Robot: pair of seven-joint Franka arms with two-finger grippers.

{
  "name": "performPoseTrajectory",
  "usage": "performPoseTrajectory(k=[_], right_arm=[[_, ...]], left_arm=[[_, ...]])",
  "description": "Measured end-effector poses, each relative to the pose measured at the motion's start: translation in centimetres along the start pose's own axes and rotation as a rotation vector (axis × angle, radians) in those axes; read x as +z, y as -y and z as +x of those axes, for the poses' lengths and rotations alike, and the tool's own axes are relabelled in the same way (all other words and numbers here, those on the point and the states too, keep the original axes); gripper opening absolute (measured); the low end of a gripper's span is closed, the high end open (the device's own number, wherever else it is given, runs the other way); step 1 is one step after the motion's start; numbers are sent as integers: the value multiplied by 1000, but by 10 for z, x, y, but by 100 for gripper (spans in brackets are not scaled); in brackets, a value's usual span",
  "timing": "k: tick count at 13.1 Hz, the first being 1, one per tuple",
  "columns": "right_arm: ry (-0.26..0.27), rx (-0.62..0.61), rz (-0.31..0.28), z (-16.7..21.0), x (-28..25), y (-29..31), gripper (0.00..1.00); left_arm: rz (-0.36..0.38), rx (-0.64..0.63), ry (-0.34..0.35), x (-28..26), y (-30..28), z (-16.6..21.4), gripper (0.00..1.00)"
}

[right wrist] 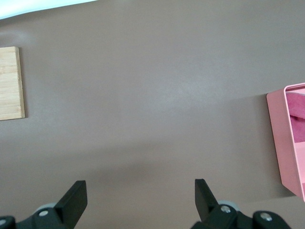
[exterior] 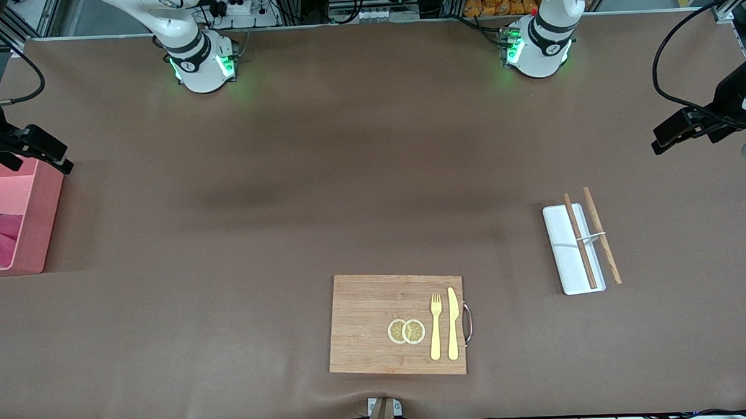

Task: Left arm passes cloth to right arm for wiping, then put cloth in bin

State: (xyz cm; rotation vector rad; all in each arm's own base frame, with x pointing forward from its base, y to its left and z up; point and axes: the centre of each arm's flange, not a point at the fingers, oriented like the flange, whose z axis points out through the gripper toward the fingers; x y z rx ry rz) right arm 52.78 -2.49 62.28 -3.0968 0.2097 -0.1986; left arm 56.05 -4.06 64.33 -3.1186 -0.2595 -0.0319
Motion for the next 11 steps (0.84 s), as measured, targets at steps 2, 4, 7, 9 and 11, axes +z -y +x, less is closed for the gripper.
performPoseTrajectory(k=[2,4,7,9,11], right_arm=[[-12,-7,1,1,-6,1,100],[-28,-9,2,2,-19,2,100],[-21,-11,2,1,-26,2,100],[-19,-11,2,1,-25,2,100],[-17,-12,2,1,-24,2,100]], left_arm=[[-4,3,-23,1,-2,-3,100],[-3,14,-25,2,-3,-5,100],[-4,44,-30,2,-6,-6,100],[-5,44,-34,1,-6,-6,100],[-5,44,-35,0,-6,-7,100]])
